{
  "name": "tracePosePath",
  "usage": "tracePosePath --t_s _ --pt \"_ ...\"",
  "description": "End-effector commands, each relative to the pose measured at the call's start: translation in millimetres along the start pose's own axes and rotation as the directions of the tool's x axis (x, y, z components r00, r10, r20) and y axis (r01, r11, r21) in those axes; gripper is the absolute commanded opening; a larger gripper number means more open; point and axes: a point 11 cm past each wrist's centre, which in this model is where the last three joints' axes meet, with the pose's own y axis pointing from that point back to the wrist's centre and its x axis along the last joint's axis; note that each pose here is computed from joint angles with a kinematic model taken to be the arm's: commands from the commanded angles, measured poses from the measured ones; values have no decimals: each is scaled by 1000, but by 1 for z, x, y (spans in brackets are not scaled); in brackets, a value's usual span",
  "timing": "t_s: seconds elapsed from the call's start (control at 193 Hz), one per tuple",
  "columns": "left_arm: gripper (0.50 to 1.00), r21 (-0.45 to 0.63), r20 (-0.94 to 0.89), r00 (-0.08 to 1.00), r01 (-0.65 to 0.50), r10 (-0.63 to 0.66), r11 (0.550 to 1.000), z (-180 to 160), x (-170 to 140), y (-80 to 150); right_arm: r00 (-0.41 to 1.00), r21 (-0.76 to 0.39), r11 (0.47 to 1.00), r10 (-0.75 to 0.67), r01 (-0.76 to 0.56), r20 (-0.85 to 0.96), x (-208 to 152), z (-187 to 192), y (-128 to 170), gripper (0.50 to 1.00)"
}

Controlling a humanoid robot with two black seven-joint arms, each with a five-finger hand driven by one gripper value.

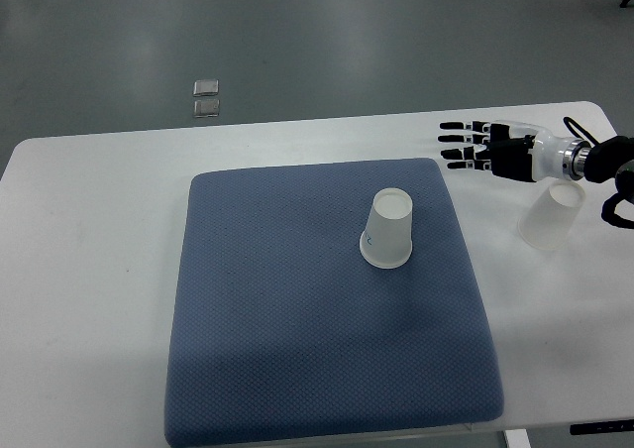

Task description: Stack paper cups

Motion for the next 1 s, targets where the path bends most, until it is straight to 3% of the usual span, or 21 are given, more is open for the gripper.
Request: tracePosePath --t_s 0.0,0.213,0.394,0.664,0.846,0.997 --pt "1000 0 0 1000 1 -1 1000 0 0 0 999 34 999 -22 23 -25 1 -15 5 924" --pt "1000 -1 0 1000 -1 1 1000 0 0 0 994 105 994 29 -18 -105 17 -60 27 924" --pt "1000 0 0 1000 1 -1 1000 0 0 0 950 25 999 42 -36 -309 27 -72 44 924" --pt "1000 -1 0 1000 1 -1 1000 0 0 0 690 -43 993 42 -106 -722 37 -83 57 924" --pt "1000 0 0 1000 -1 1 1000 0 0 0 539 -102 990 -34 -97 -842 34 -76 64 924" --pt "1000 0 0 1000 1 -1 1000 0 0 0 437 -220 961 -128 -167 -890 48 -53 78 924"
